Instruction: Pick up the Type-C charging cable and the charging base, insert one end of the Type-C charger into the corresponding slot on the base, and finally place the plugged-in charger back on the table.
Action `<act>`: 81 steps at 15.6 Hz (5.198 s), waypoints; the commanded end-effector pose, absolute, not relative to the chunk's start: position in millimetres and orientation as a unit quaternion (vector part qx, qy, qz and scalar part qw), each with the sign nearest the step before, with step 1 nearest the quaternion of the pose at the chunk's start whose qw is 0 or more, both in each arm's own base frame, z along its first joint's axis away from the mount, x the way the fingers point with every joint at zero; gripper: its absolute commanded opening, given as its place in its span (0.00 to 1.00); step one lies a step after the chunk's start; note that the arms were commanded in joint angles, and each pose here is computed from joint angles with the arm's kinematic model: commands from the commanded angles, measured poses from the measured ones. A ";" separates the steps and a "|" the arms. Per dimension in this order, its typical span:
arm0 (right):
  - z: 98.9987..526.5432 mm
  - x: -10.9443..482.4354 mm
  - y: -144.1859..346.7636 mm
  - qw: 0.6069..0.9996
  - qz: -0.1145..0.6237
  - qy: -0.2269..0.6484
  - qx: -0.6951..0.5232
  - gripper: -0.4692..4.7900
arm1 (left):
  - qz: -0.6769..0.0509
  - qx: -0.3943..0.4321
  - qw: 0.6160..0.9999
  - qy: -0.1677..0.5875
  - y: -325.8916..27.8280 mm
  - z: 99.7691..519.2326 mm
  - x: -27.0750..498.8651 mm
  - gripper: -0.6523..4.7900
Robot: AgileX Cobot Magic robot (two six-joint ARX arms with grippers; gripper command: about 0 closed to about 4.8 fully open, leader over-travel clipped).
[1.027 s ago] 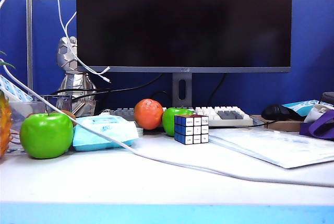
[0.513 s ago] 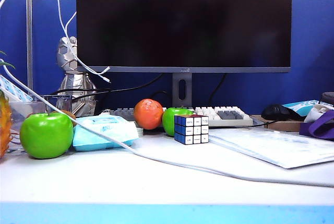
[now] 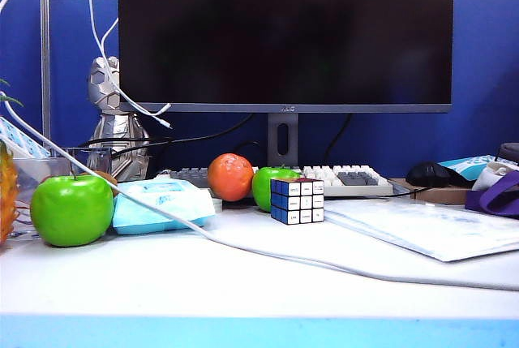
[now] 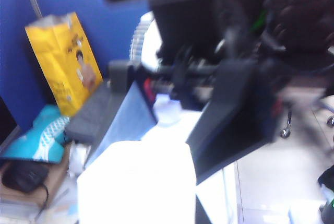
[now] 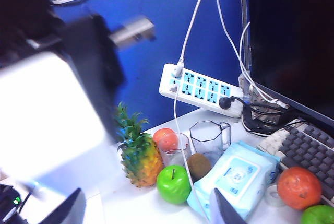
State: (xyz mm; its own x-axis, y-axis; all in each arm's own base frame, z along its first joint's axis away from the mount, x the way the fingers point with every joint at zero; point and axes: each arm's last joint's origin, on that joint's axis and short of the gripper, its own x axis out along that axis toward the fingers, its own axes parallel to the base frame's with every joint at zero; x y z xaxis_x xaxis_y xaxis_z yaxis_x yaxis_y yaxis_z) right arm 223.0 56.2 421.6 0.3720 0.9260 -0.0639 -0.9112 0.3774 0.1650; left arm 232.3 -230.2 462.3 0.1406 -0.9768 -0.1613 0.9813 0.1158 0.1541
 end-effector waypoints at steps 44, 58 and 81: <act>253.9 477.9 325.4 0.894 0.425 0.035 0.135 0.70 | -0.115 0.157 0.980 -0.044 -107.8 540.7 147.0 0.11; 224.4 488.3 340.9 0.907 0.385 0.035 0.164 0.53 | -0.112 0.173 0.978 -0.022 -102.1 537.1 140.9 0.11; 226.0 480.6 351.5 0.909 0.393 0.016 0.138 0.08 | -0.113 0.180 0.977 -0.011 -99.1 535.3 137.4 0.11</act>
